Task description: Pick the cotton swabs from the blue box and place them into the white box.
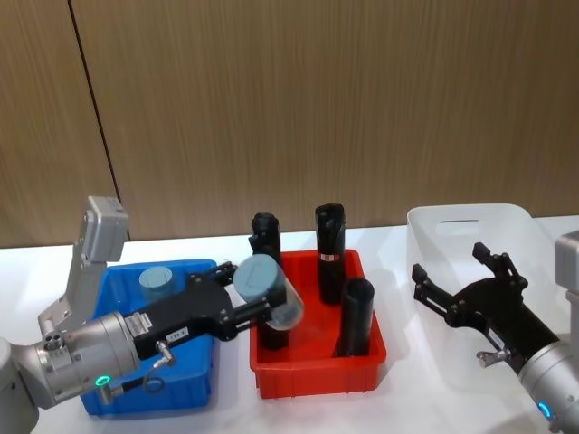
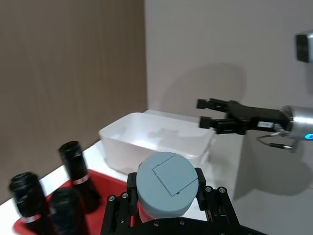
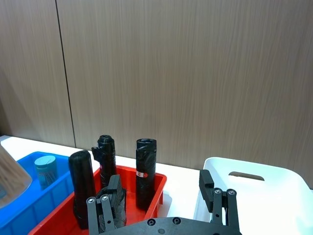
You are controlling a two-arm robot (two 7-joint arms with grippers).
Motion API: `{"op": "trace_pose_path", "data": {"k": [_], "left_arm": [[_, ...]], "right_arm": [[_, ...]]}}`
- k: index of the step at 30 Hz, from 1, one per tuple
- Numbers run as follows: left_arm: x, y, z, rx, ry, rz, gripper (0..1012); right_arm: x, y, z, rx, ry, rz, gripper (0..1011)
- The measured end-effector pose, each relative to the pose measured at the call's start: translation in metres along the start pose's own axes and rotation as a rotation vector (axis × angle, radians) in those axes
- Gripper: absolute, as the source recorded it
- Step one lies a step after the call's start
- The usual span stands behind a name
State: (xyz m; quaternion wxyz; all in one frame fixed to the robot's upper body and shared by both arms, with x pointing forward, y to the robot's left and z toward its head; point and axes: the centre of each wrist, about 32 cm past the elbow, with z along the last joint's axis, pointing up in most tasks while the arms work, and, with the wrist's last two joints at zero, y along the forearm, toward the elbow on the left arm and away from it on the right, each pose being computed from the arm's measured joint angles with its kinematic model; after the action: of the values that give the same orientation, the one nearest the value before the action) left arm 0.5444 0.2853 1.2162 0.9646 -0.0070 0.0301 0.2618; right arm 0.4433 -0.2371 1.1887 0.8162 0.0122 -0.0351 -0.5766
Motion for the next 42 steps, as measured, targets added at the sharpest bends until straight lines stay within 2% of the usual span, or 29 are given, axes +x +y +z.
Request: {"op": "trace_pose_path", "data": {"k": [9, 15, 33, 42], "left_arm": [[0.0069, -0.0073, -0.0016, -0.006, 0.027, -0.141, 678], [0.01, -0.0094, -0.0029, -0.007, 0.043, -0.181, 678], [0.0144, -0.0067, -0.0048, -0.004, 0.06, -0.188, 678], [0.015, -0.006, -0.0053, -0.003, 0.062, -0.187, 678]], "right_arm": [[0.0, 0.0, 0.0, 0.0, 0.0, 0.0, 1002], [0.0, 0.0, 0.0, 0.0, 0.0, 0.0, 1002], [0.0, 0.0, 0.0, 0.0, 0.0, 0.003, 1002], [0.003, 0.0, 0.001, -0.01, 0.018, 0.036, 1002]]}}
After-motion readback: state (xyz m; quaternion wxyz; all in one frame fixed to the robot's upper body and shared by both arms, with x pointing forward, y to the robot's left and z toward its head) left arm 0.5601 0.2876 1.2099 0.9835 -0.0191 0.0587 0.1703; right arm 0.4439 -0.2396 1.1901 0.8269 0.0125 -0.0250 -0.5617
